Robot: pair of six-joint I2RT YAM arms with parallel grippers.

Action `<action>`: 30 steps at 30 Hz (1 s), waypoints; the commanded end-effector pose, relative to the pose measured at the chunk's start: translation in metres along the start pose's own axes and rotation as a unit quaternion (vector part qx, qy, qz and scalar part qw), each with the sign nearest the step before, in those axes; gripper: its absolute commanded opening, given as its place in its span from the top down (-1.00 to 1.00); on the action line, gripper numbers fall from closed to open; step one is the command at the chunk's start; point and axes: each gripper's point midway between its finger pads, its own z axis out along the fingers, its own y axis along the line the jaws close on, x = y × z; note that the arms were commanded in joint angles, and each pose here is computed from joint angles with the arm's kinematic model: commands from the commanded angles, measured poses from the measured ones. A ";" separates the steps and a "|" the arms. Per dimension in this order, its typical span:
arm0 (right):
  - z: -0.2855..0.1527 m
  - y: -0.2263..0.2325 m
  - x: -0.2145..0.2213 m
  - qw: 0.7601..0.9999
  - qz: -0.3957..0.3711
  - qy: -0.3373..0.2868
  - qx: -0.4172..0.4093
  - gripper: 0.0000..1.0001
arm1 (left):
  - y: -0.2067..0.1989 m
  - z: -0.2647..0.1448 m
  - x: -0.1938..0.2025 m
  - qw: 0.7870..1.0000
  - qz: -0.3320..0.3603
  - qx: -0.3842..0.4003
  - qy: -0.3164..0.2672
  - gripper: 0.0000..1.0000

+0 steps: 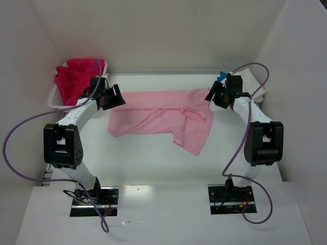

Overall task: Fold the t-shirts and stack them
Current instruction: Fold the flattened tshirt in 1/3 of the way, then grap the side of the flattened tshirt closest away from the robot with both arms

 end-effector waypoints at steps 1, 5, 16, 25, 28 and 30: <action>-0.030 0.002 0.033 0.999 0.043 0.021 -0.006 -0.47 | -0.007 -0.024 0.030 0.999 0.016 0.010 0.034 -0.49; -0.045 0.012 0.077 0.997 0.055 0.051 -0.012 -0.48 | -0.006 -0.044 0.067 0.997 0.009 0.000 0.076 -0.50; -0.055 0.013 0.176 0.986 0.083 0.143 0.022 -0.45 | 0.019 -0.051 0.121 0.991 -0.022 -0.045 0.126 -0.50; -0.071 -0.019 0.191 0.981 0.095 0.135 0.099 -0.43 | 0.039 -0.026 0.131 0.986 -0.031 -0.090 0.140 -0.48; -0.068 -0.028 0.195 0.978 0.096 0.137 0.123 -0.43 | 0.048 -0.019 0.134 0.982 -0.038 -0.116 0.145 -0.45; -0.066 -0.028 0.196 0.977 0.100 0.138 0.124 -0.43 | 0.051 -0.016 0.133 0.982 -0.037 -0.122 0.141 -0.43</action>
